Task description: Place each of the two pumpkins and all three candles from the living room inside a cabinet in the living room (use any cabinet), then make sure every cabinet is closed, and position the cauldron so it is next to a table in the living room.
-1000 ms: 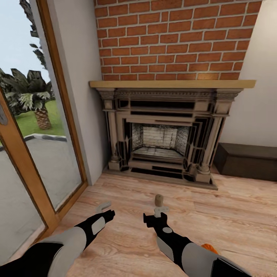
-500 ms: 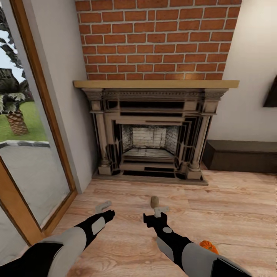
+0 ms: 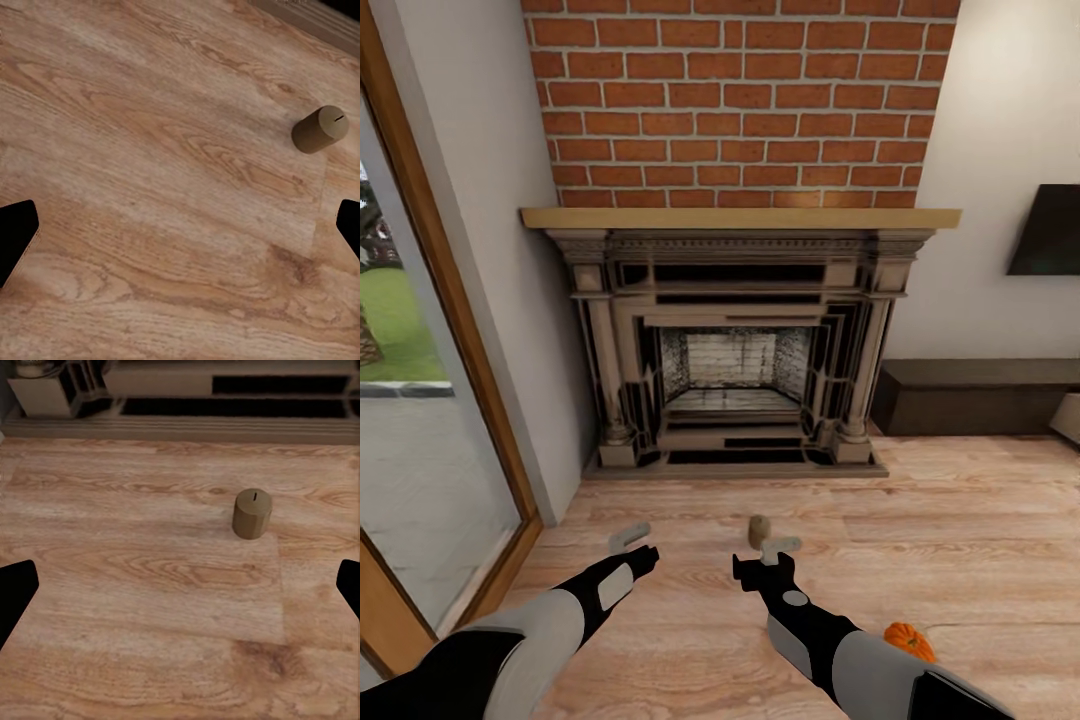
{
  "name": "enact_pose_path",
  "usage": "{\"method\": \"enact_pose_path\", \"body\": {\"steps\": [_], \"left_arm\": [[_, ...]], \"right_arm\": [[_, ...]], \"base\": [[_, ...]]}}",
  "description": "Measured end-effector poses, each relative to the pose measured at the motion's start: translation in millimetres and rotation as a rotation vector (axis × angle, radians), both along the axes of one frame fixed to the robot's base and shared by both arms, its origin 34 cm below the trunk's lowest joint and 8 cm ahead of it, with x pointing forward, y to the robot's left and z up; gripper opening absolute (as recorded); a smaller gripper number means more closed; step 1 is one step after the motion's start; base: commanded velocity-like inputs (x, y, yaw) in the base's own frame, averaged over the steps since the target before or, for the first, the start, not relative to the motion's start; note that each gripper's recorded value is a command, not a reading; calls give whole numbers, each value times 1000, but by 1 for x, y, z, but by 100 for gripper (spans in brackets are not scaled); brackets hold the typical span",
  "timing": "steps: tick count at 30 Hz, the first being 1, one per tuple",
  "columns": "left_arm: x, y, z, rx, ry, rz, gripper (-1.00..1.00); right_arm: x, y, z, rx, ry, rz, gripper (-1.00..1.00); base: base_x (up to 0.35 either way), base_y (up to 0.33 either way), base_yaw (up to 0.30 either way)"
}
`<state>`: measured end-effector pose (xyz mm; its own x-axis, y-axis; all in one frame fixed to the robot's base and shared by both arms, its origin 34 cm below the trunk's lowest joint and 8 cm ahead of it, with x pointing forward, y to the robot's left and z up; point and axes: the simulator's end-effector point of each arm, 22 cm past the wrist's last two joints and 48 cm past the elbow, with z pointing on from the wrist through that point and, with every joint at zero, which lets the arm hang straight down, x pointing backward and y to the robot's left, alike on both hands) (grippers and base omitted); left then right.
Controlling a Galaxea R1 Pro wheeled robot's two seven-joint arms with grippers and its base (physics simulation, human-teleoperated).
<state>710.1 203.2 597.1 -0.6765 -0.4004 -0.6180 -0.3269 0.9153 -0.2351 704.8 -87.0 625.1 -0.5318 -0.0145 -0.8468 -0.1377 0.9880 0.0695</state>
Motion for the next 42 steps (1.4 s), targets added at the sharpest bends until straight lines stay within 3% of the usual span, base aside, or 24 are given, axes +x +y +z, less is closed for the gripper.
{"method": "enact_pose_path", "body": {"steps": [35,42], "left_arm": [[0,0,0,0,0,1,100],[-1,-19,1,-14,4,-16,100]], "right_arm": [[1,0,1,3,0,2,100],[0,-2,-1,3,9,-6,100]], "base": [[4,33,-3],[0,0,0]]}}
